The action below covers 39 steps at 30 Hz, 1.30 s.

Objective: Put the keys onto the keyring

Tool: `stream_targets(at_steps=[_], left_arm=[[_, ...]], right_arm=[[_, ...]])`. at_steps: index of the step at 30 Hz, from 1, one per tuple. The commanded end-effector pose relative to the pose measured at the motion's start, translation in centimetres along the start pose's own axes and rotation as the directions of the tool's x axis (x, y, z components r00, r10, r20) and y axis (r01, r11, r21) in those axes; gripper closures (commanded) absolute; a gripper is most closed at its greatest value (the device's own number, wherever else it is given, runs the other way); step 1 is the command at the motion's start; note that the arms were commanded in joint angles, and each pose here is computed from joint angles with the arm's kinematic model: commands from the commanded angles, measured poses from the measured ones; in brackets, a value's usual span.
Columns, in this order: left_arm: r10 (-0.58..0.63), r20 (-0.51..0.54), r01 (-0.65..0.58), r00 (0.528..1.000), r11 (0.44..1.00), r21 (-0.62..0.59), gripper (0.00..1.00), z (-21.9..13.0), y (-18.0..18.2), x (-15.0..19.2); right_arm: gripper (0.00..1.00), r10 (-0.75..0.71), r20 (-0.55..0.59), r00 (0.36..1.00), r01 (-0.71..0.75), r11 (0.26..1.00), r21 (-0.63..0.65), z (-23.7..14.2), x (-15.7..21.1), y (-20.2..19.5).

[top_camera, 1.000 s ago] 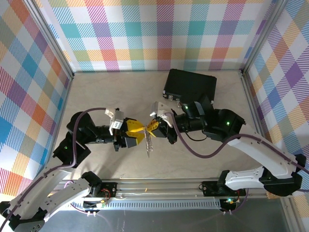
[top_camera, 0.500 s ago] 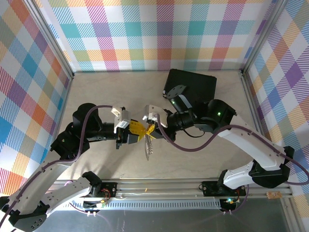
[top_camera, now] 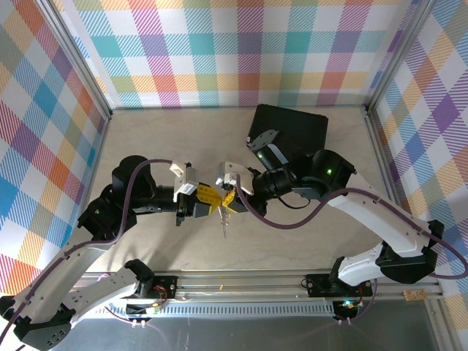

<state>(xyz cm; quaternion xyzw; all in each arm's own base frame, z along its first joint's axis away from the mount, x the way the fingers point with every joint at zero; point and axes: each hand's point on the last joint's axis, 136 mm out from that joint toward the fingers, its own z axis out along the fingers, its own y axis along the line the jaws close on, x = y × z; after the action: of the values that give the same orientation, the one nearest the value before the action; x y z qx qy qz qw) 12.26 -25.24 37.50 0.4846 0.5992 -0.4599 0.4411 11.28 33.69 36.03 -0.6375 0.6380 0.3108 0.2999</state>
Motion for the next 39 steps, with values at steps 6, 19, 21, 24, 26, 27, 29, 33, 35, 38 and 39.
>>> stream_targets(at_steps=[6, 19, 21, 24, 26, 27, 29, 33, 35, 38, 39], left_arm=[[0.004, 0.002, -0.004, 1.000, 1.000, 0.017, 0.79, 0.1, -0.4, 0.2], [-0.004, 0.038, 0.003, 0.999, 1.000, 0.013, 1.00, -0.2, -0.7, 0.4], [0.000, 0.068, -0.002, 0.998, 1.000, 0.027, 1.00, -0.3, -1.0, -0.3], [0.008, 0.145, -0.017, 0.989, 0.998, 0.060, 1.00, -0.6, -1.7, -2.0], [-0.002, 0.208, -0.015, 0.978, 0.996, 0.084, 1.00, -0.7, -2.0, -3.0], [-0.013, 0.241, -0.010, 0.970, 0.996, 0.094, 1.00, -0.8, -2.1, -3.5], [-0.027, 0.295, -0.006, 0.955, 0.994, 0.112, 1.00, -0.9, -2.2, -4.2], [-0.055, 0.365, 0.005, 0.929, 0.991, 0.135, 1.00, -0.8, -1.9, -4.7], [-0.067, 0.379, 0.012, 0.923, 0.989, 0.146, 1.00, -0.6, -1.7, -4.8], [-0.076, 0.425, 0.010, 0.902, 0.988, 0.156, 1.00, -0.9, -1.7, -5.3], [-0.083, 0.435, 0.013, 0.897, 0.987, 0.161, 1.00, -0.9, -1.7, -5.3]], right_arm=[[1.00, -0.041, 0.099, 0.994, 0.045, 0.998, -0.041, -1.5, -2.2, 1.4], [1.00, -0.028, 0.116, 0.993, 0.036, 0.997, -0.067, -0.7, -2.3, 1.6], [1.00, -0.022, 0.115, 0.993, 0.030, 0.998, -0.062, -0.7, -2.3, 1.5], [0.93, -0.018, 0.137, 0.990, 0.026, 0.998, -0.059, -0.8, -2.4, 1.6], [0.85, -0.014, 0.175, 0.984, 0.025, 0.998, -0.063, -1.1, -2.8, 1.8], [0.82, -0.011, 0.191, 0.982, 0.024, 0.998, -0.064, -1.3, -2.9, 1.9], [0.77, -0.005, 0.223, 0.975, 0.020, 0.998, -0.064, -1.5, -3.3, 2.0], [0.73, -0.001, 0.261, 0.965, 0.015, 0.999, -0.051, -1.7, -3.5, 1.9], [0.76, -0.002, 0.265, 0.964, 0.011, 0.999, -0.034, -1.7, -3.5, 1.7], [0.83, -0.006, 0.283, 0.959, 0.008, 1.000, -0.007, -2.1, -3.5, 1.5], [0.86, -0.008, 0.290, 0.957, 0.008, 1.000, 0.003, -2.2, -3.5, 1.4]])
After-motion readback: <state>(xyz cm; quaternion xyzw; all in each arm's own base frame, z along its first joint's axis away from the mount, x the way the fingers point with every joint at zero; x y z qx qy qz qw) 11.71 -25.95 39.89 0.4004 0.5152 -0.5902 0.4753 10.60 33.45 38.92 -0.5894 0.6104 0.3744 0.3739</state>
